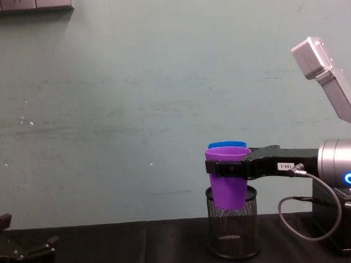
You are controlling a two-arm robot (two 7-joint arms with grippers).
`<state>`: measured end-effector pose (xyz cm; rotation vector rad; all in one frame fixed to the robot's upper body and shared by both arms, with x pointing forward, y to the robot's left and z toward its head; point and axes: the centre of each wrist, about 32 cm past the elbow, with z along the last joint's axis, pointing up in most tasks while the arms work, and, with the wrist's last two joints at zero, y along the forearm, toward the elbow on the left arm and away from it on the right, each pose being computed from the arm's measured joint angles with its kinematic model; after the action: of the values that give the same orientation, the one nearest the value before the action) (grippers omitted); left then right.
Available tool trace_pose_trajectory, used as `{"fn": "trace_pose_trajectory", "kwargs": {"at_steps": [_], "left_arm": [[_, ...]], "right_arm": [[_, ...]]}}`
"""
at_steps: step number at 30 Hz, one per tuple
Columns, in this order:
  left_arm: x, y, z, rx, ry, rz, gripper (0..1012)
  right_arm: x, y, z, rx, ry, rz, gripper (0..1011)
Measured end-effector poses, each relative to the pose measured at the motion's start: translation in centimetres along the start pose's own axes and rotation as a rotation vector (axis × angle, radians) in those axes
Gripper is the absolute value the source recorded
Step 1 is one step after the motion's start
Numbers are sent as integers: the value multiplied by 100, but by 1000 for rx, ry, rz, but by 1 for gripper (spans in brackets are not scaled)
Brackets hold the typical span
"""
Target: Pick up one cup with a gripper and tap it against the other cup.
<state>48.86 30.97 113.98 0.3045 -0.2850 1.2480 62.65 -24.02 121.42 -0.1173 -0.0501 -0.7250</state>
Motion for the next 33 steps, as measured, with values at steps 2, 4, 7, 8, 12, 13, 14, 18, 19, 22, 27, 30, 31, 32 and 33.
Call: {"fn": "trace_pose_trajectory", "kwargs": {"at_steps": [2, 4, 7, 8, 12, 13, 14, 18, 19, 22, 27, 30, 31, 32, 33], "left_arm": [[0, 0, 0, 0, 0, 0, 1000], [0, 0, 0, 0, 0, 0, 1000], [0, 0, 0, 0, 0, 0, 1000], [0, 0, 0, 0, 0, 0, 1000], [0, 0, 0, 0, 0, 0, 1000], [0, 0, 0, 0, 0, 0, 1000], [0, 0, 0, 0, 0, 0, 1000], [0, 0, 0, 0, 0, 0, 1000], [0, 0, 0, 0, 0, 0, 1000], [0, 0, 0, 0, 0, 0, 1000], [0, 0, 0, 0, 0, 0, 1000], [0, 0, 0, 0, 0, 0, 1000], [0, 0, 0, 0, 0, 0, 1000], [0, 0, 0, 0, 0, 0, 1000], [0, 0, 0, 0, 0, 0, 1000]], "right_arm": [[2, 3, 3, 0, 0, 0, 738], [1, 10, 7, 1, -1, -1, 738], [4, 15, 12, 2, -1, -1, 738], [5, 19, 14, 2, -1, -2, 738], [10, 32, 26, 4, 0, -2, 738], [10, 34, 27, 4, 1, -3, 738], [10, 40, 29, 4, 1, -2, 738], [15, 48, 36, 5, 2, -3, 738], [16, 50, 40, 5, 2, -3, 738], [19, 57, 46, 5, 2, -3, 738], [20, 63, 44, 3, 5, -3, 738], [20, 63, 44, 2, 6, -3, 738], [20, 63, 44, 2, 6, -3, 738], [20, 63, 44, 3, 6, -3, 738], [20, 63, 44, 3, 6, -3, 738]]}}
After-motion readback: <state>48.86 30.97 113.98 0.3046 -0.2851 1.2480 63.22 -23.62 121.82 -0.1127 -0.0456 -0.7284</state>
